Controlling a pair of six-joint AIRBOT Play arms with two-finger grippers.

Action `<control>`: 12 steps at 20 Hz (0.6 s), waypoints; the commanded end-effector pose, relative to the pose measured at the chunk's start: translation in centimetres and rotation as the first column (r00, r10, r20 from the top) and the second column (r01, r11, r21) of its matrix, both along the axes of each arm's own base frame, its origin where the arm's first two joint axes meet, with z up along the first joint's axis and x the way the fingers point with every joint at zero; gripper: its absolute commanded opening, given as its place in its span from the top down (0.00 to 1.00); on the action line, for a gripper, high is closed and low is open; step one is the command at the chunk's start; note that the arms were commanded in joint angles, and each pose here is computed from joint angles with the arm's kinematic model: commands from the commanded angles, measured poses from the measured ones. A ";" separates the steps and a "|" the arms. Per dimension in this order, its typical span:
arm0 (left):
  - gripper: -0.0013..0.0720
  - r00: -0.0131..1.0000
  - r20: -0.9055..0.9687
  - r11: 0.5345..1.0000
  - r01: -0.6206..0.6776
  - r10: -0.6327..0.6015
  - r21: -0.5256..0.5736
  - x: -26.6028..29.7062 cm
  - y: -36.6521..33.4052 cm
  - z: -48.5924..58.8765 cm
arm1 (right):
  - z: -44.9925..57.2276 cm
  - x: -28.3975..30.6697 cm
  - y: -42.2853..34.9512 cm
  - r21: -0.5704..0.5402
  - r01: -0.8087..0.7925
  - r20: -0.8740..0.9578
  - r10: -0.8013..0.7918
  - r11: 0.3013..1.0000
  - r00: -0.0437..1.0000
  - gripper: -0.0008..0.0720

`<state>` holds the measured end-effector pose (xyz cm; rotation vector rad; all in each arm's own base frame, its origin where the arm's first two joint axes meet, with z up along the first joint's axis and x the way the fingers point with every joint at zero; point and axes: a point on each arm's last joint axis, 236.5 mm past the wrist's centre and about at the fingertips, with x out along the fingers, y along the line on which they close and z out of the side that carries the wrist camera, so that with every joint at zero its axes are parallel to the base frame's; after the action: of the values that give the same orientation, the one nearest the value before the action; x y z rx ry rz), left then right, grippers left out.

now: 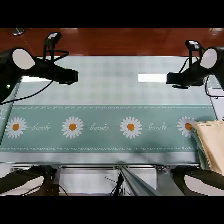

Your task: Fold the shirts.

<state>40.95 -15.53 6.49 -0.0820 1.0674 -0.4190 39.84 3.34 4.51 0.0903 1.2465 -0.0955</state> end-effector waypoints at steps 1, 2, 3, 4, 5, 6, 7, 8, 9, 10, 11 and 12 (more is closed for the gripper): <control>0.95 1.000 -0.016 0.999 -0.020 0.020 0.025 0.1 1.0 -0.9 | -0.7 -0.1 -0.4 -0.027 0.018 -0.023 -0.018 0.999 1.000 0.96; 0.95 1.000 -0.017 0.999 -0.020 0.020 0.025 0.1 1.0 -0.9 | -0.7 -0.1 -0.4 -0.027 0.018 -0.023 -0.018 0.999 1.000 0.96; 0.95 1.000 -0.019 0.999 -0.020 0.020 0.026 0.1 1.0 -1.0 | -0.7 -0.1 -0.4 -0.027 0.018 -0.023 -0.018 0.999 1.000 0.96; 0.95 1.000 -0.020 0.999 -0.019 0.020 0.026 0.1 1.0 -1.1 | -0.7 -0.1 -0.4 -0.027 0.018 -0.023 -0.018 0.999 1.000 0.96; 0.95 1.000 -0.020 0.999 -0.019 0.020 0.026 0.1 1.0 -1.1 | -0.7 -0.1 -0.3 -0.027 0.017 -0.023 -0.018 0.999 1.000 0.96; 0.95 1.000 -0.020 0.999 -0.019 0.020 0.026 0.1 1.0 -1.1 | -0.7 -0.1 -0.4 -0.027 0.018 -0.023 -0.018 0.999 1.000 0.96; 0.95 1.000 -0.020 0.999 -0.019 0.020 0.026 0.1 1.0 -1.1 | -0.7 -0.1 -0.4 -0.027 0.018 -0.023 -0.018 0.999 1.000 0.96; 0.95 1.000 -0.020 0.999 -0.019 0.020 0.026 0.1 1.0 -1.1 | -0.7 -0.1 -0.4 -0.027 0.018 -0.023 -0.018 0.999 1.000 0.96; 0.95 1.000 -0.020 0.999 -0.019 0.020 0.026 0.1 1.0 -1.1 | -0.7 -0.1 -0.3 -0.027 0.017 -0.023 -0.018 0.999 1.000 0.96; 0.95 1.000 -0.020 0.999 -0.019 0.020 0.026 0.1 1.0 -1.1 | -0.7 -0.1 -0.4 -0.027 0.018 -0.023 -0.018 0.999 1.000 0.96; 0.95 1.000 -0.020 0.999 -0.019 0.020 0.026 0.1 1.0 -1.1 | -0.7 -0.1 -0.4 -0.027 0.018 -0.023 -0.018 0.999 1.000 0.96; 0.95 1.000 -0.020 0.999 -0.019 0.020 0.026 0.1 1.0 -1.1 | -0.7 -0.1 -0.4 -0.027 0.018 -0.023 -0.018 0.999 1.000 0.96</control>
<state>41.05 -14.58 5.48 -0.0736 1.0898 -0.3887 39.72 2.98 3.84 0.0780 1.2665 -0.1284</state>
